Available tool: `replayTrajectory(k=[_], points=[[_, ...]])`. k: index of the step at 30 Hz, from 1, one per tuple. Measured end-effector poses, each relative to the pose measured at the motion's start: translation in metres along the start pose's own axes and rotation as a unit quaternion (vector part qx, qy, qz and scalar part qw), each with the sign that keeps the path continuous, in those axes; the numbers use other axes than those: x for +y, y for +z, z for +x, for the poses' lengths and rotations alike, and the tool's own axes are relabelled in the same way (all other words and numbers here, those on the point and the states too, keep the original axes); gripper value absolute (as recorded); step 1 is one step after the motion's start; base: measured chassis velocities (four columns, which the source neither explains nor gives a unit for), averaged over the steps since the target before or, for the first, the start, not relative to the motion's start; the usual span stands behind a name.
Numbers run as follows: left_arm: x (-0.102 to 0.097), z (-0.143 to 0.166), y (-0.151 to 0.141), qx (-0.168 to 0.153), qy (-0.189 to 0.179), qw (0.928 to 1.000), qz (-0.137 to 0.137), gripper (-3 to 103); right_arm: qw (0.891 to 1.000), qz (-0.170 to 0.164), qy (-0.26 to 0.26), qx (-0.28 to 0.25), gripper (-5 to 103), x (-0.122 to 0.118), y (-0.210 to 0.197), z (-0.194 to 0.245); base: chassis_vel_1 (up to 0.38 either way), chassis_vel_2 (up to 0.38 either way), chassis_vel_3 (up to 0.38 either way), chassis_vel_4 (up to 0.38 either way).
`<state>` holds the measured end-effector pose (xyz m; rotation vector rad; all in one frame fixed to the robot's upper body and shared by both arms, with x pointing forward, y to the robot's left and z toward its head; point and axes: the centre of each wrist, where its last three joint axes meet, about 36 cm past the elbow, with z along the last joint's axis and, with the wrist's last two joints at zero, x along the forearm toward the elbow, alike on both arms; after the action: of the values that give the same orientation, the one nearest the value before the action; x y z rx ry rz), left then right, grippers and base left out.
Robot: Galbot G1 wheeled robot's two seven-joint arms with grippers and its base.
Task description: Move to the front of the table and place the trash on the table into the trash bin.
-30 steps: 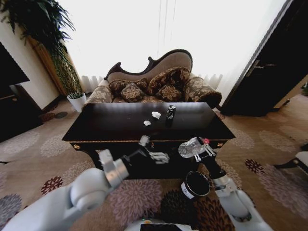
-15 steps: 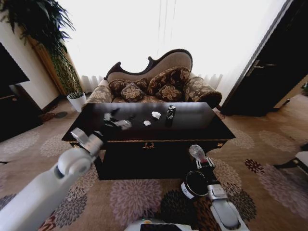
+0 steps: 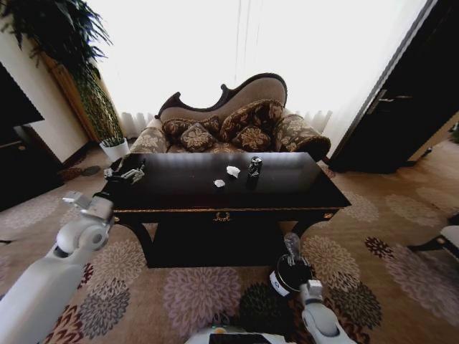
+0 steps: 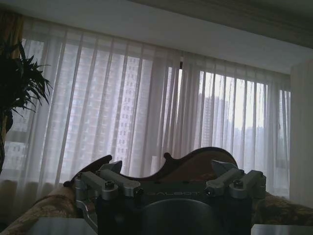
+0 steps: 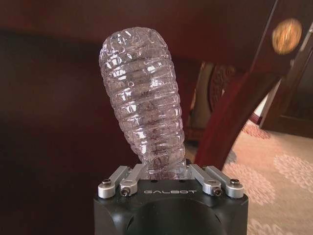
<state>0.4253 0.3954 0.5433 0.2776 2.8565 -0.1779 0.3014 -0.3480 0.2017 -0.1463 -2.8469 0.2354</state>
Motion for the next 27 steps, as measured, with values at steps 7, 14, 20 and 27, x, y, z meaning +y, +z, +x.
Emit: replayTrajectory(k=[7, 14, 20, 27], points=[[-0.001, -0.003, 0.003, 0.002, -0.011, 0.9999, -0.008, 100, 0.999, 0.024, 0.005, 0.028, 26, -0.019, 0.025, -0.041, 0.000, 0.000, 0.000, 0.000], [-0.002, -0.004, 0.006, 0.015, -0.021, 0.9995, -0.016, 100, 0.998, 0.047, 0.015, 0.036, 26, -0.028, 0.038, -0.084, 0.000, 0.000, 0.000, 0.000], [-0.002, -0.004, 0.006, 0.016, -0.021, 0.9995, -0.016, 100, 0.995, 0.070, 0.032, 0.059, 26, -0.046, 0.059, -0.095, 0.000, 0.000, 0.000, 0.000], [-0.003, -0.004, 0.006, 0.016, -0.021, 0.9995, -0.016, 100, 0.992, 0.082, 0.042, 0.088, 26, -0.057, 0.084, -0.087, 0.000, 0.000, 0.000, 0.000]])
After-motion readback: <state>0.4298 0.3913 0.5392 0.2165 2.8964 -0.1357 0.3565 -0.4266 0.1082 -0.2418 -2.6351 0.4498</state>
